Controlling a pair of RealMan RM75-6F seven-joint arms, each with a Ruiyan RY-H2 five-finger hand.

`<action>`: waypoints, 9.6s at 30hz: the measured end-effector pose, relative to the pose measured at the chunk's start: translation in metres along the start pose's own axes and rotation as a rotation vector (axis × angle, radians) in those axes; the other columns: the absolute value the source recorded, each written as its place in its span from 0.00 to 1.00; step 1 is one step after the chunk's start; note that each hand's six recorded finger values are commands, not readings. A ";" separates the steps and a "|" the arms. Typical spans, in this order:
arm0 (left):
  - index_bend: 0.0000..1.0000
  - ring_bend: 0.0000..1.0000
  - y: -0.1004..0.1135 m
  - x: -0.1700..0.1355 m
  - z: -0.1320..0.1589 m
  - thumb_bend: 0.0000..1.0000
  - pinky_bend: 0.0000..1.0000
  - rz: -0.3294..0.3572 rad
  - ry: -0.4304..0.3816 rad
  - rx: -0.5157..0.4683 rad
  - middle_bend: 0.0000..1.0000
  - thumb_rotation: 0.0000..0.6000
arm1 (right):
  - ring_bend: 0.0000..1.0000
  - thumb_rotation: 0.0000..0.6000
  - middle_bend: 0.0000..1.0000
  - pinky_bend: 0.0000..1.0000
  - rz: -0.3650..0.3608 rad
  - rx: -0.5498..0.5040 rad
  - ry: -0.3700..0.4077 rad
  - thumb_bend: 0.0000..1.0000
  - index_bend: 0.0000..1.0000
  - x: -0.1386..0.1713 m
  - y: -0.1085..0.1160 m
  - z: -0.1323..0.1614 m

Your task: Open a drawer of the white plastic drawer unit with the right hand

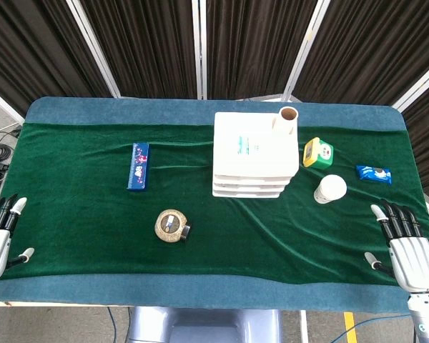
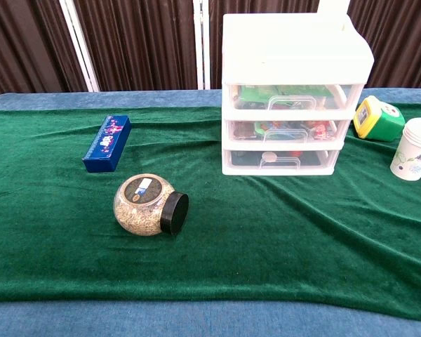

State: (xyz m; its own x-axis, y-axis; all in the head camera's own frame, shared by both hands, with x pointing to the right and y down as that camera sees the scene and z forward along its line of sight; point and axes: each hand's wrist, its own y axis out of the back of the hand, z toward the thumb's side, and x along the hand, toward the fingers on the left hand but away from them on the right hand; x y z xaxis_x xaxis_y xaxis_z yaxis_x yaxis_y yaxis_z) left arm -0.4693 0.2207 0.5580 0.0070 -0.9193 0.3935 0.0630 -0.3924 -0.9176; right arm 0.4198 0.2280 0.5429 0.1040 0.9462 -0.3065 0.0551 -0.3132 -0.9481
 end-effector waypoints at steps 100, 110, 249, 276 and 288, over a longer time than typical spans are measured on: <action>0.00 0.00 0.016 0.003 -0.012 0.13 0.00 0.041 0.033 -0.097 0.00 1.00 | 0.96 1.00 0.93 0.85 0.398 -1.405 -0.066 0.50 0.15 -0.133 -0.122 0.240; 0.00 0.00 0.017 0.003 -0.013 0.13 0.00 0.040 0.031 -0.105 0.00 1.00 | 0.96 1.00 0.93 0.85 0.371 -1.409 -0.099 0.50 0.15 -0.137 -0.125 0.231; 0.00 0.00 0.028 -0.006 -0.008 0.16 0.00 0.042 0.000 -0.103 0.00 1.00 | 0.99 1.00 0.97 0.84 0.184 -0.177 -0.006 0.53 0.25 -0.123 -0.049 0.180; 0.00 0.00 0.027 -0.007 -0.006 0.16 0.00 0.036 0.000 -0.105 0.00 1.00 | 1.00 1.00 0.98 0.84 0.218 -0.160 -0.011 0.60 0.51 -0.112 -0.050 0.190; 0.00 0.00 0.029 -0.008 -0.006 0.16 0.00 0.037 -0.001 -0.108 0.00 1.00 | 1.00 1.00 0.98 0.84 0.231 -0.186 0.006 0.60 0.51 -0.093 -0.049 0.187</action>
State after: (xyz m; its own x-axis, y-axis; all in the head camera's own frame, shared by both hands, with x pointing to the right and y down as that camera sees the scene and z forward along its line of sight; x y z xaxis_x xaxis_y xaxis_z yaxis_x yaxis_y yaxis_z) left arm -0.4732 0.2164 0.5285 0.0079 -0.9332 0.3592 -0.0456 -0.3592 -0.9321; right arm 0.2220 0.1708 0.6015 0.1411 0.8480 -0.5109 0.2108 -0.5300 -0.8214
